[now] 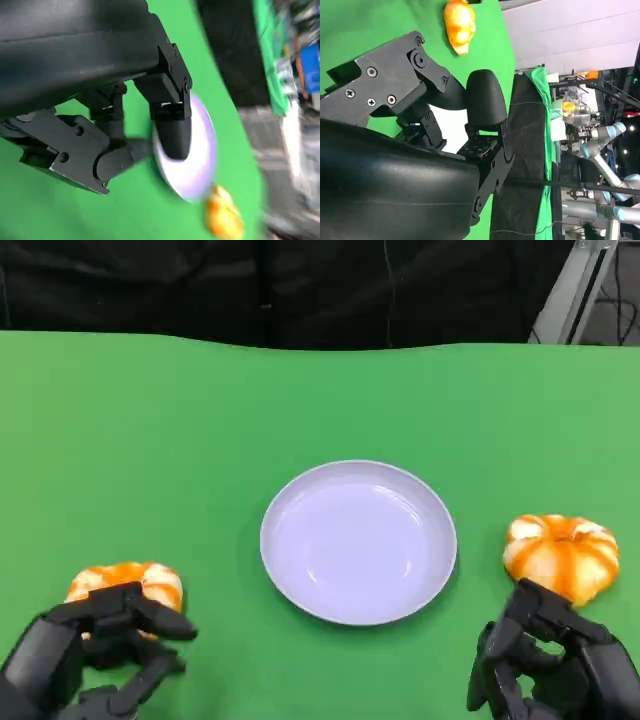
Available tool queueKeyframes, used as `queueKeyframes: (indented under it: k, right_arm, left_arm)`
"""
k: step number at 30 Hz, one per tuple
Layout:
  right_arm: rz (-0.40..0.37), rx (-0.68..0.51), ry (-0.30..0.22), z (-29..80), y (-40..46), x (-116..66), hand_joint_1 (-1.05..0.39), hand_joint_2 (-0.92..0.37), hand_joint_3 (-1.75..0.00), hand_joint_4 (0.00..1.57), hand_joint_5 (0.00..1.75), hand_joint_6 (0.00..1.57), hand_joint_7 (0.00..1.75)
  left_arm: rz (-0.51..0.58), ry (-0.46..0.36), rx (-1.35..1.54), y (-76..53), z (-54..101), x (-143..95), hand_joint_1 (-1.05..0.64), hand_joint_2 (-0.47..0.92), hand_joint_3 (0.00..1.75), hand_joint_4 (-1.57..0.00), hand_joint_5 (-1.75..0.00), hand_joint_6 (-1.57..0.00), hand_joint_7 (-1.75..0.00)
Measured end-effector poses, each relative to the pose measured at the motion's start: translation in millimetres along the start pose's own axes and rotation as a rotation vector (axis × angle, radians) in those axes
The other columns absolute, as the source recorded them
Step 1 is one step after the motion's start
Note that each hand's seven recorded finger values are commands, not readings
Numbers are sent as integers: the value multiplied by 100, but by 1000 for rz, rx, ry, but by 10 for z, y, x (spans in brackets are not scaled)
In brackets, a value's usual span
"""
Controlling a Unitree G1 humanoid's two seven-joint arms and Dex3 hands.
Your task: Grasp the bread from the table and place it into the plate.
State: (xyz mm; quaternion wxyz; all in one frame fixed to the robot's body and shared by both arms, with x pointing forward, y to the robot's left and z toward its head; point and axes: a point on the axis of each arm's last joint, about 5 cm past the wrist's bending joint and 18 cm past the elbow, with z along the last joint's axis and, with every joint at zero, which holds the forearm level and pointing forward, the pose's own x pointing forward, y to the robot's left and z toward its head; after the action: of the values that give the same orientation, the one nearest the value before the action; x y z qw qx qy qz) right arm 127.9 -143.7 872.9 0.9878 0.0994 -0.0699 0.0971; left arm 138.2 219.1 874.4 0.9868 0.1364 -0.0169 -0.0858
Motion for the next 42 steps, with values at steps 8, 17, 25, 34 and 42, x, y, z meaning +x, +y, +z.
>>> queueKeyframes:
  k: [8,17,25,34,42]
  right_arm:
    - [-2,0,0,0,-1,3,-13,-57,-119,85,175,69,167]
    - [-9,-1,0,1,0,3,-14,-58,-119,83,175,67,169]
    - [-8,-1,0,1,3,3,-13,-58,-119,84,175,68,169]
    - [-7,0,-1,1,5,4,-13,-58,-120,82,175,67,169]
    - [-8,4,-2,1,4,2,-13,-58,-119,82,175,66,170]
  left_arm:
    - [108,-189,685,-25,-60,-47,-78,92,23,-20,0,-49,0]
    - [52,-42,1082,19,-82,44,-95,92,24,0,0,-33,0]
    - [2,49,1133,19,-147,268,-93,92,19,-3,-1,-33,0]
    - [-40,133,1083,-2,-267,436,-90,92,16,-8,-3,-36,-1]
    - [-67,199,1059,-39,-354,508,-90,92,20,-9,-2,-35,0]
